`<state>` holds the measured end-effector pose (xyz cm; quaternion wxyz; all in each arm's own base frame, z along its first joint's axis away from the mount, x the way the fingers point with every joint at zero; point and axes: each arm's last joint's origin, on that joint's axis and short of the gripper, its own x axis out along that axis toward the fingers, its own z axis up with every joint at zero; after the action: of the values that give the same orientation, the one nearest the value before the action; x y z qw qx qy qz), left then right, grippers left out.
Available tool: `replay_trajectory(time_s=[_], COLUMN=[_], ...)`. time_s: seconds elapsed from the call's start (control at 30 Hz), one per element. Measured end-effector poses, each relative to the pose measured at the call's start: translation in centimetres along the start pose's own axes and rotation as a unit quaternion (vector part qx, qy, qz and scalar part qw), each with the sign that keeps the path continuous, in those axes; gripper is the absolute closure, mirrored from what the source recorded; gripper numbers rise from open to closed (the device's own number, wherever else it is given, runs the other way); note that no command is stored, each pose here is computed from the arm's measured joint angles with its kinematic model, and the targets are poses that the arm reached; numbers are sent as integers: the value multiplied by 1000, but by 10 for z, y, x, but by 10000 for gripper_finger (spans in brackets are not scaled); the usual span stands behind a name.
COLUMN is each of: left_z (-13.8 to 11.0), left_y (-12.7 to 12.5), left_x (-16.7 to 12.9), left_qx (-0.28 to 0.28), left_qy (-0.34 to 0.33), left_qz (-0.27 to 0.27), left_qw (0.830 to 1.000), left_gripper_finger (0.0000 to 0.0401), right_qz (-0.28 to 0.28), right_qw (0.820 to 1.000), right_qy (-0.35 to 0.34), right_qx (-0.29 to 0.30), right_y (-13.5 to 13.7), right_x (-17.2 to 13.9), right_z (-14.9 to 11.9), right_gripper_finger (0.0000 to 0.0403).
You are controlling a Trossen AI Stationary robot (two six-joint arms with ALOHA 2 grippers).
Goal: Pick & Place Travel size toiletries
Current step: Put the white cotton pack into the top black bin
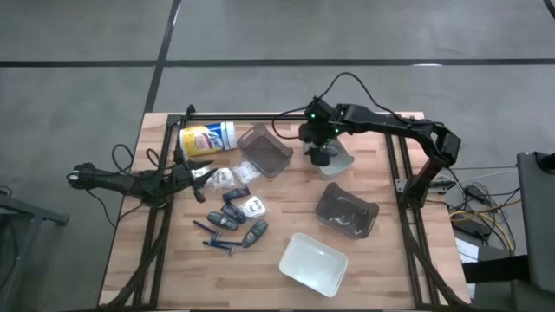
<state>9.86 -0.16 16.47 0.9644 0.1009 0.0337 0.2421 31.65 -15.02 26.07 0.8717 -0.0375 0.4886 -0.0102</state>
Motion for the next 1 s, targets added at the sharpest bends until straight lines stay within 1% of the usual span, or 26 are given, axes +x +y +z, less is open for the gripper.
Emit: replay_trajectory(time_s=[0.3,0.4,0.73,1.0], left_z=[0,0,0,0], left_y=[0,0,0,0], left_x=[0,0,0,0], left_qx=[0,0,0,0], left_qy=[0,0,0,0], left_qz=[0,0,0,0], left_qw=[1000,1000,1000,1000], left_gripper_finger=[268,268,268,268], right_qz=[7,12,38,56], right_qw=[997,996,994,994], right_qy=[3,4,3,-14], right_qx=[74,90,98,94], right_y=[8,14,47,73], right_x=[3,4,9,11], right_z=[1,4,16,28], right_gripper_finger=[168,175,183,165])
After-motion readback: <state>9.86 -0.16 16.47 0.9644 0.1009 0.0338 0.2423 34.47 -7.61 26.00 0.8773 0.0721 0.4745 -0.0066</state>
